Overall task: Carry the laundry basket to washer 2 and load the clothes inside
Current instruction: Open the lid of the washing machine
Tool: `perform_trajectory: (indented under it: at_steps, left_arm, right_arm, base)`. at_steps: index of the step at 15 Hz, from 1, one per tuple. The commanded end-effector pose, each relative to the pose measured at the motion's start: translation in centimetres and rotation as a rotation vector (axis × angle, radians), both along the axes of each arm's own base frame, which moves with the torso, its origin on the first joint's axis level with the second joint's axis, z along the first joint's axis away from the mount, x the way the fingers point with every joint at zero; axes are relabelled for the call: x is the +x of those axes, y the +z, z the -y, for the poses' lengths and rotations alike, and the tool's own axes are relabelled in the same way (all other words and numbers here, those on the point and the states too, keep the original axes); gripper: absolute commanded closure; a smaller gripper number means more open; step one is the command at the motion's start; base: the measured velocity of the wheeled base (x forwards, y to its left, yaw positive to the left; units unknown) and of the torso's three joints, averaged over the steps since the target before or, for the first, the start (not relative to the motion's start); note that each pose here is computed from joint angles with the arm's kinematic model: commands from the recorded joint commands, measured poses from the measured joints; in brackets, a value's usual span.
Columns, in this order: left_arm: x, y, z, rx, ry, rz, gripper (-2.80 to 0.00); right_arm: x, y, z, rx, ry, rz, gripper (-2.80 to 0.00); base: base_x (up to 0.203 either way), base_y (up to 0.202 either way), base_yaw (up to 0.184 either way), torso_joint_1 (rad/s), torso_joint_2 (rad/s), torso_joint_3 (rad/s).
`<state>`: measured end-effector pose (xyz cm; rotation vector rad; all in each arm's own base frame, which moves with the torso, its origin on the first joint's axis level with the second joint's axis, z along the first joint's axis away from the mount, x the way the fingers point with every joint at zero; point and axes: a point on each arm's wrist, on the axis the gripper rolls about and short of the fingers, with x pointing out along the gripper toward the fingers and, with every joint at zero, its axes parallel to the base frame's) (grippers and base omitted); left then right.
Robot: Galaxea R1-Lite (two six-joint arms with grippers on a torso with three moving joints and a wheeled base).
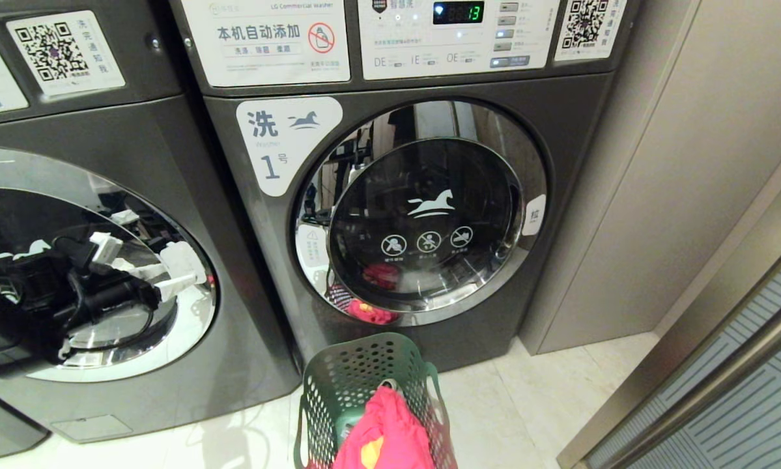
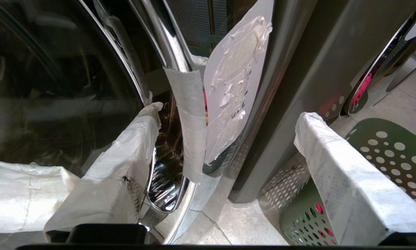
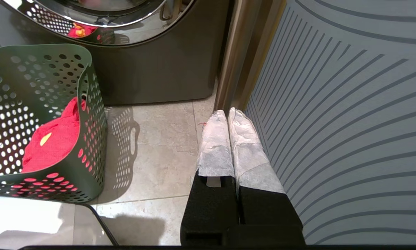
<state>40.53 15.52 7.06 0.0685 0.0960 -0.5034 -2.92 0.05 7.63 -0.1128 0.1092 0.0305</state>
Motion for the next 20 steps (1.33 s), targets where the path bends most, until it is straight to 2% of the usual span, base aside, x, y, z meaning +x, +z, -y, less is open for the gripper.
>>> perform_trajectory:
  at_steps: [1,4,7,9,12,20]
  left_arm:
    - [0.3,-0.4,-0.1,-0.001,-0.001,0.003,-2.8]
    - [0.5,-0.3,0.2,-0.025,-0.008,-0.008,-2.8]
    - [1.0,-0.9,0.2,-0.022,-0.009,-0.009,-2.8]
    - [1.4,-1.1,0.2,-0.016,0.023,-0.007,-2.8]
    - [1.6,-0.8,0.4,-0.047,0.023,-0.016,-2.8]
    - [0.5,-1.2,0.4,-0.042,0.029,-0.023,-2.8]
  right_arm:
    - [0.0,0.0,0.0,-0.001,0.0,-0.001,0.0]
    - [0.0,0.0,0.0,-0.001,0.0,-0.001,0.0]
    - [0.0,0.0,0.0,-0.001,0.0,-0.001,0.0]
    - [0.0,0.0,0.0,-0.001,0.001,-0.001,0.0]
    - [0.0,0.0,0.0,-0.001,0.0,-0.001,0.0]
    - [0.0,0.0,0.0,-0.001,0.0,-0.001,0.0]
  base:
    - [0.0,0.0,0.0,0.0,0.0,0.0]
    - [0.0,0.0,0.0,0.0,0.0,0.0]
    - [0.0,0.0,0.0,0.0,0.0,0.0]
    - [0.0,0.0,0.0,0.0,0.0,0.0]
    - [0.0,0.0,0.0,0.0,0.0,0.0]
    - [0.0,0.0,0.0,0.0,0.0,0.0]
